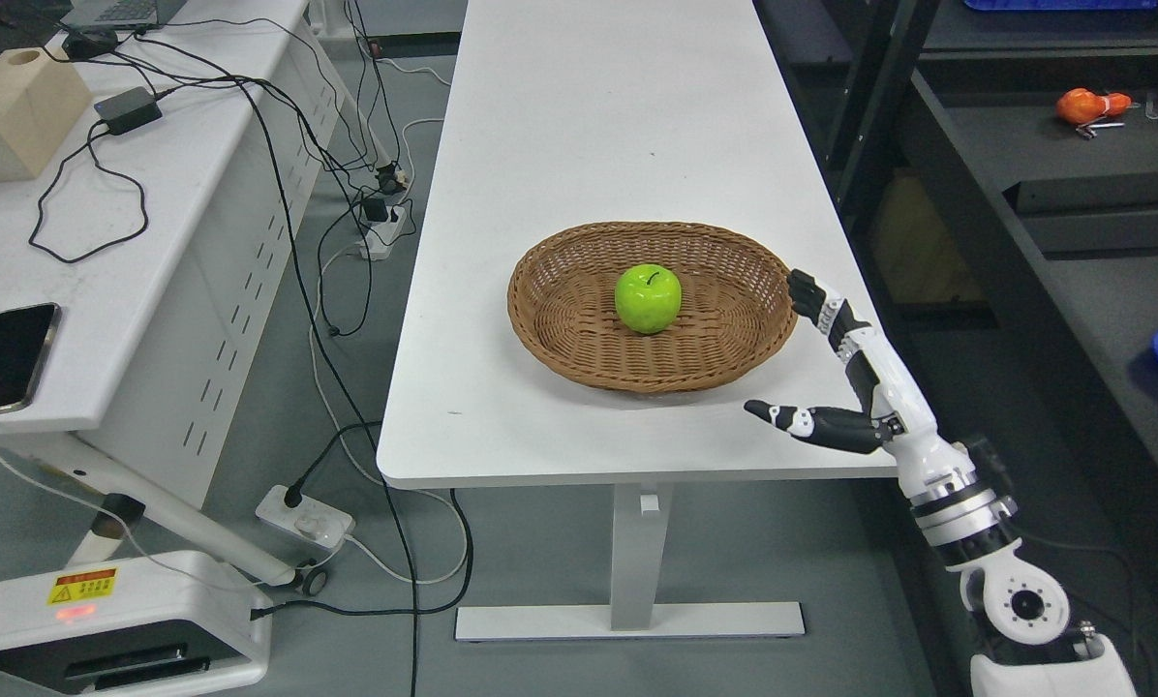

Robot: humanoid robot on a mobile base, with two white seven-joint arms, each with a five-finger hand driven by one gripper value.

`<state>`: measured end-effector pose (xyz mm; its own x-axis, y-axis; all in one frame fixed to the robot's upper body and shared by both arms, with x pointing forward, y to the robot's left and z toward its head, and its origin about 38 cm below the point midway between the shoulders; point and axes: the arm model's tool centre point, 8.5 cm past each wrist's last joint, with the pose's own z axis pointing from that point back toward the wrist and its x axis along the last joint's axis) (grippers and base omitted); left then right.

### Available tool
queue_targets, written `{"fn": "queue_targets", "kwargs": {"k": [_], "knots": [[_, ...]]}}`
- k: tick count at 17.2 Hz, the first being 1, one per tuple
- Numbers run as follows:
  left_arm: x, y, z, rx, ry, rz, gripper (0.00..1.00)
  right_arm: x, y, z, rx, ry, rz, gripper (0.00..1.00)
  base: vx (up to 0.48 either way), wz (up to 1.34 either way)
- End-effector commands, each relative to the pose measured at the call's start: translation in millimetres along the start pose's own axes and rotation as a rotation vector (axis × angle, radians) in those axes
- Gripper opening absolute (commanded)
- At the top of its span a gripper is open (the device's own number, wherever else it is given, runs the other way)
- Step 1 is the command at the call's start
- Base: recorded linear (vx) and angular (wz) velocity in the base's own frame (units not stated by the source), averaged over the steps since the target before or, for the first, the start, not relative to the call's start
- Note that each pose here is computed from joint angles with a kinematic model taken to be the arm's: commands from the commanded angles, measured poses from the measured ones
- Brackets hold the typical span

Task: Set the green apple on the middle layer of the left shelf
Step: 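Reach the right hand toward the green apple in the wicker basket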

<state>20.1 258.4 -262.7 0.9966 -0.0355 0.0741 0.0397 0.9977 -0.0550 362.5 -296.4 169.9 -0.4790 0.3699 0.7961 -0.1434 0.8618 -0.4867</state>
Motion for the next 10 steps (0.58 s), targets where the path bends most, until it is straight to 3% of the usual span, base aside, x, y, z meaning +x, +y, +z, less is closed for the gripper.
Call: {"fn": "queue_targets", "kwargs": {"k": [1, 6, 10], "knots": [[7.5, 11.6, 1.3, 0.019, -0.011, -0.003, 1.00, 30.1, -42.2, -53.0, 0.257, -0.033, 0.411, 1.00, 0.004, 0.02], [7.5, 11.6, 1.3, 0.019, -0.011, -0.003, 1.00, 32.6, 16.2, -72.1, 0.431, -0.068, 0.475, 1.00, 0.001, -0.01], [8.1, 11.6, 1.2, 0.019, -0.013, -0.003, 1.00, 19.9, 25.7, -83.4, 0.445, 0.015, 0.479, 1.00, 0.000, 0.00]]}}
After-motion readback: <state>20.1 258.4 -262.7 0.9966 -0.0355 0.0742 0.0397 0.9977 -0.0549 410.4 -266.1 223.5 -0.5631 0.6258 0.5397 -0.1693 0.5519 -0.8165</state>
